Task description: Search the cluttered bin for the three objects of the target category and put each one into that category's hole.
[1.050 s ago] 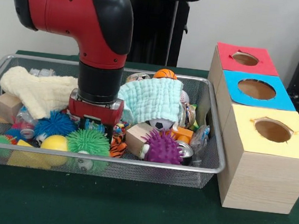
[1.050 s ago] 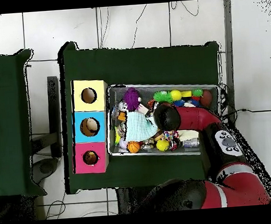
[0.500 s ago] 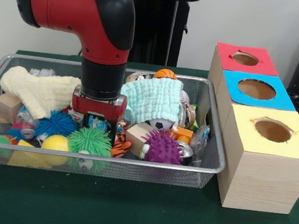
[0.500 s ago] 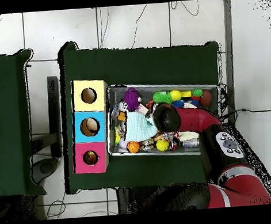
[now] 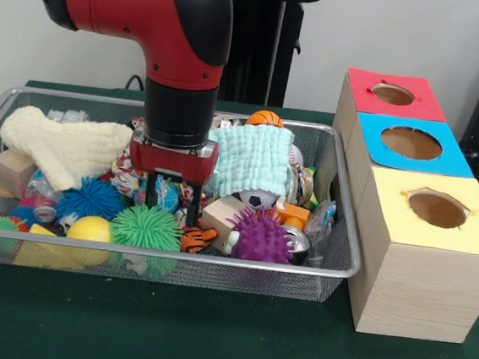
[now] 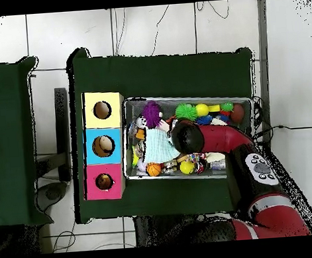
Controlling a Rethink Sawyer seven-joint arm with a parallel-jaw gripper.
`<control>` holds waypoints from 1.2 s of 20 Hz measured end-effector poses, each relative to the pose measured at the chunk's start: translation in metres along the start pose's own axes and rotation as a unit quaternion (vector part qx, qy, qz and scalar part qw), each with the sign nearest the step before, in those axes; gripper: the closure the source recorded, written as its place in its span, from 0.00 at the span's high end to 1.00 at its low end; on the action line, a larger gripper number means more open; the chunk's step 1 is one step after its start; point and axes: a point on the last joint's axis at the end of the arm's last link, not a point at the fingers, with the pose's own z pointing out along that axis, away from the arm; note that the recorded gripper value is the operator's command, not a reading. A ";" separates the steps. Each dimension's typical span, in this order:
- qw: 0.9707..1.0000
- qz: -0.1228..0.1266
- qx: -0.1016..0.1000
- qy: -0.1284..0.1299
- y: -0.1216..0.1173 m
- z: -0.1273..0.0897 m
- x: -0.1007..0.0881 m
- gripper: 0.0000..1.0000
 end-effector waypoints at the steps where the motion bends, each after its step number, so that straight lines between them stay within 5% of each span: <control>1: 1.000 -0.001 0.000 0.000 0.002 -0.001 0.000 1.00; 16: 1.000 -0.005 -0.017 0.006 0.018 0.011 0.015 1.00; 24: 0.999 0.000 -0.033 -0.032 0.025 0.037 0.023 1.00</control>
